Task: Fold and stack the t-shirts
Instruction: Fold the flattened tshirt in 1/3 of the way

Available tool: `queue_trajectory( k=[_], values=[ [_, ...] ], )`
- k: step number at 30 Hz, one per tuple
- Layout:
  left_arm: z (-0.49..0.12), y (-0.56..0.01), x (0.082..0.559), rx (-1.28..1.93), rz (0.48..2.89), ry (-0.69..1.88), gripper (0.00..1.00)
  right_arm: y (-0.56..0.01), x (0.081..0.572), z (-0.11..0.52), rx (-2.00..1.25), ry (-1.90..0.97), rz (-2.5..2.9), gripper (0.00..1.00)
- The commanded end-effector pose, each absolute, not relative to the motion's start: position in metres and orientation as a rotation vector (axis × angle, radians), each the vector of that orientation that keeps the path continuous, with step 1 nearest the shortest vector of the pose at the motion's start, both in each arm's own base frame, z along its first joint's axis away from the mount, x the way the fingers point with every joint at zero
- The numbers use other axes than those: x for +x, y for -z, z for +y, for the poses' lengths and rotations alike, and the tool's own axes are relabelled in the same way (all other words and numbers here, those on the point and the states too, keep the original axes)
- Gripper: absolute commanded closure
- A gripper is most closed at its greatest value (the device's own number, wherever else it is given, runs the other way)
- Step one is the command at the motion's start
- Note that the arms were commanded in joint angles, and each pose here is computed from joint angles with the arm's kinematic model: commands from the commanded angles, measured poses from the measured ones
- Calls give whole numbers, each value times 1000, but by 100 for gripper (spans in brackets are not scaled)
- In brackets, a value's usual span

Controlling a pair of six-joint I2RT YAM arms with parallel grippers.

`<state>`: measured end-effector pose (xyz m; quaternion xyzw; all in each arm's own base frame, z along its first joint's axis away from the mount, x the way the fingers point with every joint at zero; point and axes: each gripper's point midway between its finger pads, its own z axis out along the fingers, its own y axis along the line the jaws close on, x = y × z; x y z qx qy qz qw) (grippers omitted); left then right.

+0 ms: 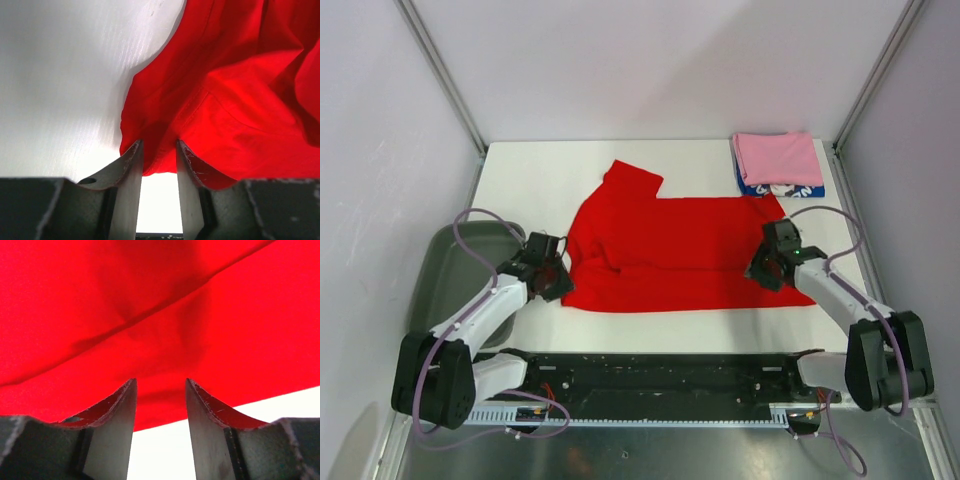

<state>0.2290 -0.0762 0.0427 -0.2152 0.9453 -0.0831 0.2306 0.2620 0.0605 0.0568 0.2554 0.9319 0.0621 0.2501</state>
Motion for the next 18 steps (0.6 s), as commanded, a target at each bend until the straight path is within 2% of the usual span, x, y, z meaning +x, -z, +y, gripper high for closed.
queue_trajectory(
  k=[1,3,7,9,16,18],
  values=[
    [-76,-41,231,-601,2591,238,65,-58,274,98,614,-253,2534,53],
    [-74,-39,230,-610,2592,223,71,-54,272,111,572,-268,2552,53],
    [-67,-42,232,-632,2569,187,92,-45,265,122,515,-255,2593,53],
    [-59,-46,232,-651,2548,136,98,-39,262,121,503,-235,2614,53],
    [-34,-59,231,-691,2495,-29,100,-19,247,118,489,-201,2673,52],
    [-33,-61,232,-681,2494,-31,94,-12,242,116,490,-187,2693,52]
  ],
)
